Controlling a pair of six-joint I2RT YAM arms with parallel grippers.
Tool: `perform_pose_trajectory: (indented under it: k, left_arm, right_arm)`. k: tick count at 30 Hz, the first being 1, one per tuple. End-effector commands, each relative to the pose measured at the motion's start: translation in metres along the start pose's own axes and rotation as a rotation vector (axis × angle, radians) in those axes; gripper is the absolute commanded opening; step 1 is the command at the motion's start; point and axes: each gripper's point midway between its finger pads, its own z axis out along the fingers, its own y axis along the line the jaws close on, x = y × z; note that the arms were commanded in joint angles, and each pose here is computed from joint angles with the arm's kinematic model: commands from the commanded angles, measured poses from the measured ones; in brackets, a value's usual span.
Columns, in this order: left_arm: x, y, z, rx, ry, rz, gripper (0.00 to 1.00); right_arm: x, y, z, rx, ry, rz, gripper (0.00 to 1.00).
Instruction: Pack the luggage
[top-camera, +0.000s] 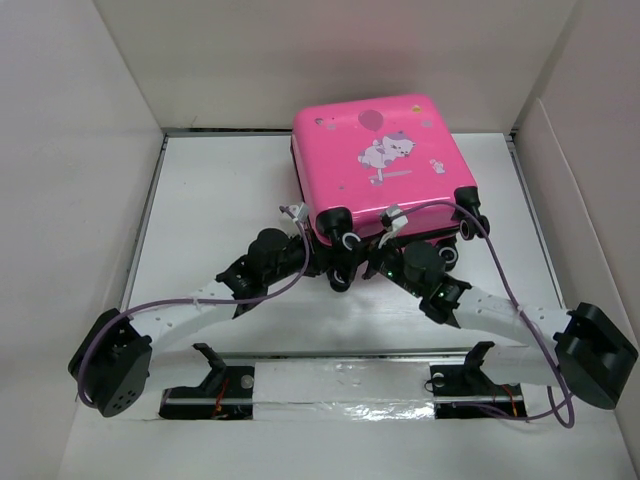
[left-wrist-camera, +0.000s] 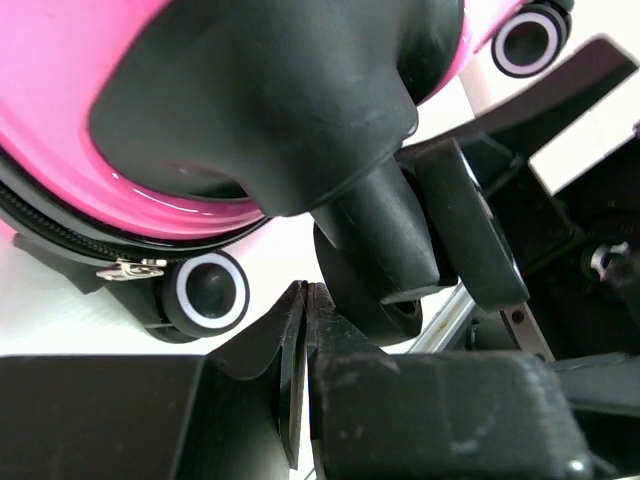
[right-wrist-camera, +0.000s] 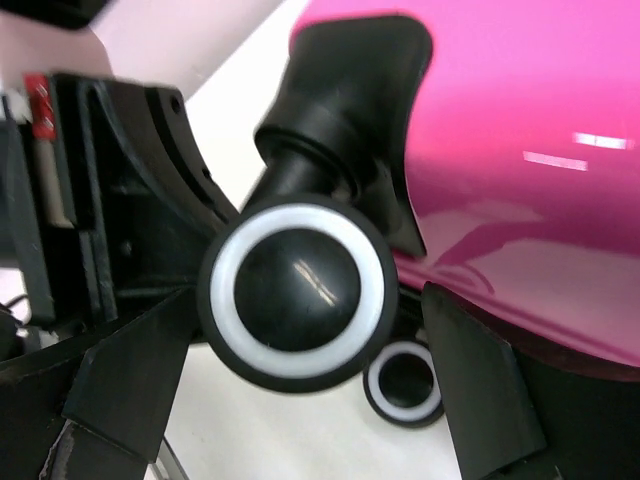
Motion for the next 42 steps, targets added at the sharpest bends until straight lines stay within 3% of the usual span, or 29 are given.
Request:
perform_pose_trajectory:
  k: [1,8,17,20,21,22,24,27,31,35,42]
  left_arm:
    - [-0.023,-0.039,-0.004,0.170,-0.093,0.022,0.00]
    - [-0.014,-0.032,-0.004,0.166,-0.080,0.021,0.00]
    - [-0.018,-0.028,-0.009,0.136,-0.098,0.035,0.00]
    - [-0.017,-0.027,-0.010,0.130,-0.095,0.038,0.00]
    - [-0.018,-0.023,-0.010,0.117,-0.099,0.036,0.00]
    - [-0.018,-0.021,-0.010,0.112,-0.100,0.039,0.00]
    - [-0.015,-0.016,-0.012,0.095,-0.097,0.042,0.00]
    - [-0.015,-0.004,-0.018,0.056,-0.105,0.043,0.08]
    - [-0.013,0.019,-0.029,-0.039,-0.134,0.050,0.25]
    - [-0.008,0.055,-0.039,-0.192,-0.168,0.057,0.25]
    - [-0.006,0.050,-0.024,-0.181,-0.180,0.138,0.30]
  right_arm:
    - [-0.056,0.032,0.006,-0.131,-0.167,0.007,1.00]
    - [-0.066,0.027,0.015,-0.113,-0.183,0.005,0.99]
    - [-0.058,0.020,0.024,-0.086,-0.168,0.017,0.84]
    - [-0.060,0.017,0.023,-0.067,-0.178,0.019,0.69]
    - [-0.063,0.017,0.021,-0.065,-0.186,0.018,0.50]
    - [-0.063,0.013,0.021,-0.044,-0.187,0.017,0.41]
    - [-0.070,0.011,0.019,-0.026,-0.206,0.012,0.30]
    - [-0.072,0.010,0.016,-0.014,-0.206,-0.004,0.20]
    - [-0.076,0.010,0.013,0.005,-0.201,-0.024,0.14]
    - [-0.077,0.010,0.013,0.012,-0.203,-0.031,0.11]
    - [-0.074,0.013,0.017,0.002,-0.191,-0.033,0.10]
